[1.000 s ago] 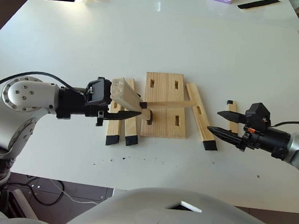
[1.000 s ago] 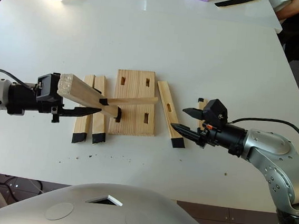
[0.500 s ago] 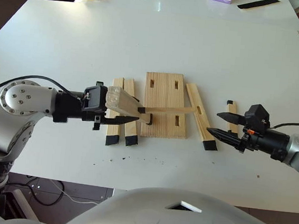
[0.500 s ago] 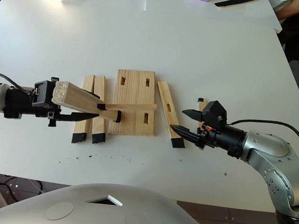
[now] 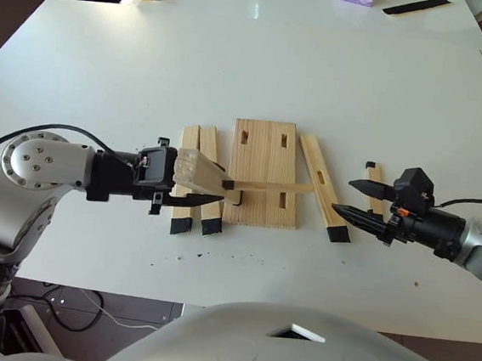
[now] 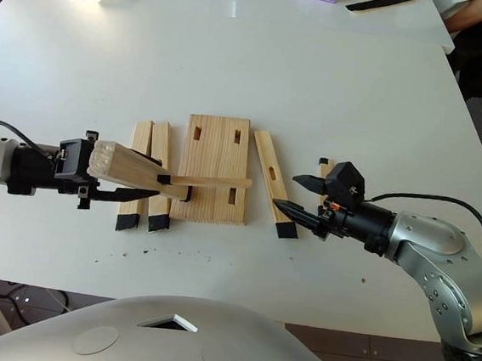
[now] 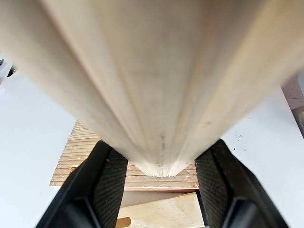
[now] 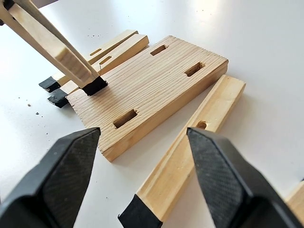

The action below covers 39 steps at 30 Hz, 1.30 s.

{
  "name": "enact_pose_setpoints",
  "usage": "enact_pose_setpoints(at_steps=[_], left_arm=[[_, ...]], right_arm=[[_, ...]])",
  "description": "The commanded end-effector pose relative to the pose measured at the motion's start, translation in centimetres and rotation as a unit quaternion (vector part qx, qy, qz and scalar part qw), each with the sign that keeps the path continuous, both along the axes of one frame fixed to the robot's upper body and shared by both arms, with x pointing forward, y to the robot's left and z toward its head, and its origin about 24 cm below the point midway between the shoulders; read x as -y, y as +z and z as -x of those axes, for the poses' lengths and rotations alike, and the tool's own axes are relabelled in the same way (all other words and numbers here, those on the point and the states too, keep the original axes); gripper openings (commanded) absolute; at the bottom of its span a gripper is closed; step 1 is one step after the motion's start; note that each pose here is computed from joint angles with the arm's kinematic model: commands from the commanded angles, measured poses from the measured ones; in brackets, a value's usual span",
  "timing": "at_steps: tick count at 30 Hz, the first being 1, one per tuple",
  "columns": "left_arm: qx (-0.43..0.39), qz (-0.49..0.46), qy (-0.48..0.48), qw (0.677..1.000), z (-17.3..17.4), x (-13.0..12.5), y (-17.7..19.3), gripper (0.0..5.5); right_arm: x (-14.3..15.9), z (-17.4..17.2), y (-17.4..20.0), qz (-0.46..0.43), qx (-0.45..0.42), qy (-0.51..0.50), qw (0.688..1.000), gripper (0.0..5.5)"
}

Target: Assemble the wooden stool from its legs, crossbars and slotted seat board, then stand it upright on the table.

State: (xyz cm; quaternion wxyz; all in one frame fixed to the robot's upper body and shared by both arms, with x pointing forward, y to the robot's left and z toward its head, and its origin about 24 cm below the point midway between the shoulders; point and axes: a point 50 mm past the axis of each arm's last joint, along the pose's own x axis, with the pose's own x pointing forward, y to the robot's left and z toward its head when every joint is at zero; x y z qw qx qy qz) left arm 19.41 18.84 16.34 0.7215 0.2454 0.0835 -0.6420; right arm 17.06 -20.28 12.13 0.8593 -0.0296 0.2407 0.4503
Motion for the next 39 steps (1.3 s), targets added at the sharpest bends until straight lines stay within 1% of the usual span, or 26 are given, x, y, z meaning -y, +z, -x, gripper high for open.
enact_pose_setpoints(at_steps=[1,7,17,23,35,39], left_arm=[[-0.058,-0.044,0.015,0.997,-0.3,-0.4,-0.6,2.05],[-0.099,-0.053,0.023,0.993,-0.3,-0.4,-1.1,2.05],[-0.120,-0.061,0.038,0.990,-0.1,-0.5,-3.6,2.05],[-0.118,-0.067,0.025,0.990,1.2,-0.1,-5.1,2.05],[-0.117,-0.093,0.003,0.989,2.1,-0.4,-5.7,2.05],[-0.137,-0.078,0.028,0.987,1.0,-0.3,-5.4,2.05]], right_arm=[[-0.3,-0.1,0.3,-0.001,0.000,0.009,1.000,3.36],[-0.4,0.0,0.3,-0.001,-0.003,0.014,1.000,3.36],[-0.7,-0.3,0.4,-0.002,-0.006,0.025,1.000,3.36],[-0.8,-0.3,0.4,-0.002,-0.011,0.033,0.999,3.36],[-1.0,-0.1,0.4,-0.004,-0.015,0.034,0.999,3.36],[-1.1,0.0,0.3,-0.005,-0.017,0.033,0.999,3.36]])
